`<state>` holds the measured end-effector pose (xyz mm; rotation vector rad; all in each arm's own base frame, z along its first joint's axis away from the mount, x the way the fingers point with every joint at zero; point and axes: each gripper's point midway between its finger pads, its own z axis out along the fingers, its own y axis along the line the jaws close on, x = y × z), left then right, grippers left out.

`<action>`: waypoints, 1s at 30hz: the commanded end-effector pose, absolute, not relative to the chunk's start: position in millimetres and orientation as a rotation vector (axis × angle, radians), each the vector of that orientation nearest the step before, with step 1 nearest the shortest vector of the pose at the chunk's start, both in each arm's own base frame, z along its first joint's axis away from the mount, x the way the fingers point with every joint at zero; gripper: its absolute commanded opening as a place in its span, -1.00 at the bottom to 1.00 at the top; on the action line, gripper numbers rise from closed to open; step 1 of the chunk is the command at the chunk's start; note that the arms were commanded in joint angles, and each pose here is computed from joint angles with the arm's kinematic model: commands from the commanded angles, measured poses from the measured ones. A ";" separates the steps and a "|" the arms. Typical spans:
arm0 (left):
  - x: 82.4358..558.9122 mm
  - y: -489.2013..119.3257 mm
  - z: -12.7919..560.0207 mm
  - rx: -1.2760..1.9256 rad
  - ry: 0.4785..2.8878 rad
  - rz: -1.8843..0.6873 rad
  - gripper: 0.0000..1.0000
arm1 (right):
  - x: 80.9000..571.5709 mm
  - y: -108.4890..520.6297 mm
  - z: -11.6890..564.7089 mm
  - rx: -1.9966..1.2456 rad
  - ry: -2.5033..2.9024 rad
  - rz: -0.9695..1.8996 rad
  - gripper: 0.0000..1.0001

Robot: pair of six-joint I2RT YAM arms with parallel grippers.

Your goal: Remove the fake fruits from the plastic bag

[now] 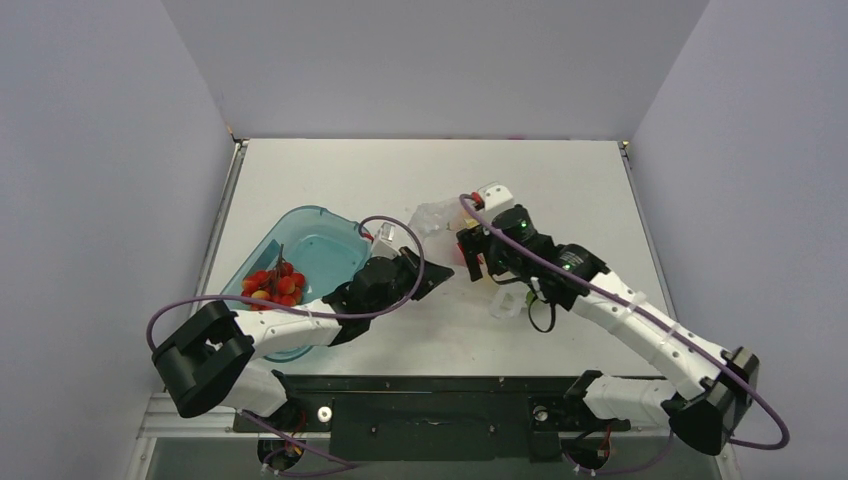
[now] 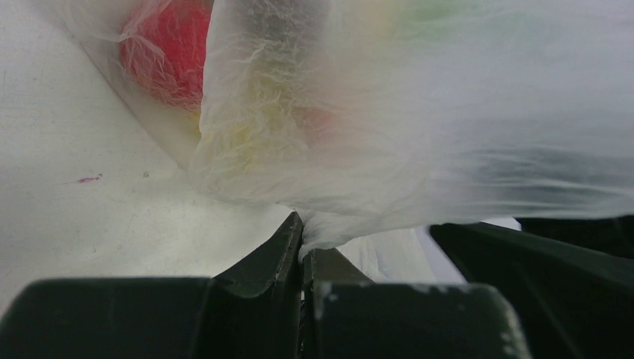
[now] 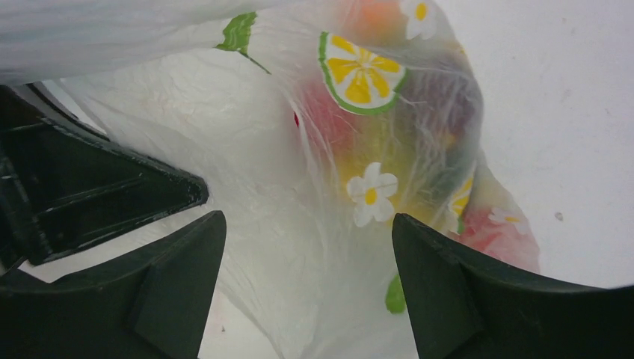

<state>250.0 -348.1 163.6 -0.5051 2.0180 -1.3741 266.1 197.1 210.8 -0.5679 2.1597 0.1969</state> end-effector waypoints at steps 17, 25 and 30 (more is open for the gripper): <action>242.5 -316.9 139.0 -0.558 2.085 -1.378 -1.00 | 356.4 101.2 182.4 -0.020 2.091 -0.316 -1.00; 224.6 -305.9 126.4 -0.444 2.154 -1.381 -1.00 | 388.8 93.6 248.7 -0.009 2.047 -0.153 -1.00; 219.9 -293.9 129.1 -0.442 2.124 -1.393 -1.00 | 404.5 81.9 281.1 -0.008 2.018 -0.226 -1.00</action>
